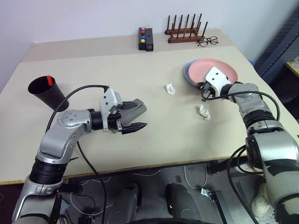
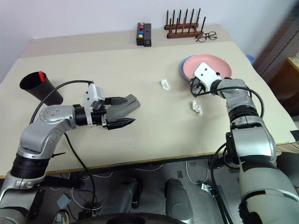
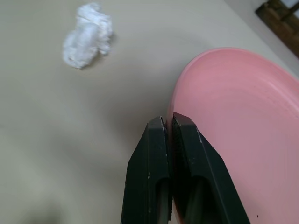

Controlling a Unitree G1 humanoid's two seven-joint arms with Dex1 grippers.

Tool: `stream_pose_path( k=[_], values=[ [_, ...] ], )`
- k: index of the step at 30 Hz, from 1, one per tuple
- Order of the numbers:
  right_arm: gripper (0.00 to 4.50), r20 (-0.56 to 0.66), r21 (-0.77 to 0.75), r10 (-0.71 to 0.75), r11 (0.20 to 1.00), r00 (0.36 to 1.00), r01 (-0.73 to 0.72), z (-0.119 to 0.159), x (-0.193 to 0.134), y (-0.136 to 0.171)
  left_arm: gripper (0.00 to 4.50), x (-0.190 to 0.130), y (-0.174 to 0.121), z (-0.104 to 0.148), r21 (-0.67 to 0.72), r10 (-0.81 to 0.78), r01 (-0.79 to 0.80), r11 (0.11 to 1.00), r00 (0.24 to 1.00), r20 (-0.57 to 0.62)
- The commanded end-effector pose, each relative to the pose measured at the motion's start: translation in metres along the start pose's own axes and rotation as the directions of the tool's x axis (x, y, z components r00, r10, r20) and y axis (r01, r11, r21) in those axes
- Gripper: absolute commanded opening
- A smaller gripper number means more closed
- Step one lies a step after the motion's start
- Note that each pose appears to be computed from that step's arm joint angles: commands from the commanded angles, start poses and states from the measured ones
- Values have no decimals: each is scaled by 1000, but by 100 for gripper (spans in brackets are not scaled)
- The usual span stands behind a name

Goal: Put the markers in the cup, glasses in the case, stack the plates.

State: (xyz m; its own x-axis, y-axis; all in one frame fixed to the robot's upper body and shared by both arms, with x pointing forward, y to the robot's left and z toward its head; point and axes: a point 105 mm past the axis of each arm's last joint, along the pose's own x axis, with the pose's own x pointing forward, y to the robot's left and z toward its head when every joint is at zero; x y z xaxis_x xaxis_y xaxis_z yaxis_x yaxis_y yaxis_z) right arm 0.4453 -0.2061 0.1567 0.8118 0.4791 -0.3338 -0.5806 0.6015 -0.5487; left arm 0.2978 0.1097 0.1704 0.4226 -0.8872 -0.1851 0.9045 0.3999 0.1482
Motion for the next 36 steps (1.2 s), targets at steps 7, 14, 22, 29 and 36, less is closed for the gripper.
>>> stream_pose_path(
  k=[7,14,22,29,36],
  values=[
    [93,54,-12,-27,1000,998,28,25,10,-4,450,-10,-5,9,17,54,-54,998,998,20],
    [436,47,-24,-78,997,996,79,27,10,-11,450,-13,-6,9,10,72,-72,997,997,19],
    [443,48,-43,-138,989,989,140,36,10,-22,450,-15,-7,9,7,90,-90,996,996,17],
    [443,134,-15,-141,989,981,144,59,4,-32,450,-18,-8,9,1,111,-111,994,994,16],
    [443,133,-47,-198,977,971,206,64,5,-38,450,-20,-8,10,-1,133,-133,991,991,18]
  ],
)
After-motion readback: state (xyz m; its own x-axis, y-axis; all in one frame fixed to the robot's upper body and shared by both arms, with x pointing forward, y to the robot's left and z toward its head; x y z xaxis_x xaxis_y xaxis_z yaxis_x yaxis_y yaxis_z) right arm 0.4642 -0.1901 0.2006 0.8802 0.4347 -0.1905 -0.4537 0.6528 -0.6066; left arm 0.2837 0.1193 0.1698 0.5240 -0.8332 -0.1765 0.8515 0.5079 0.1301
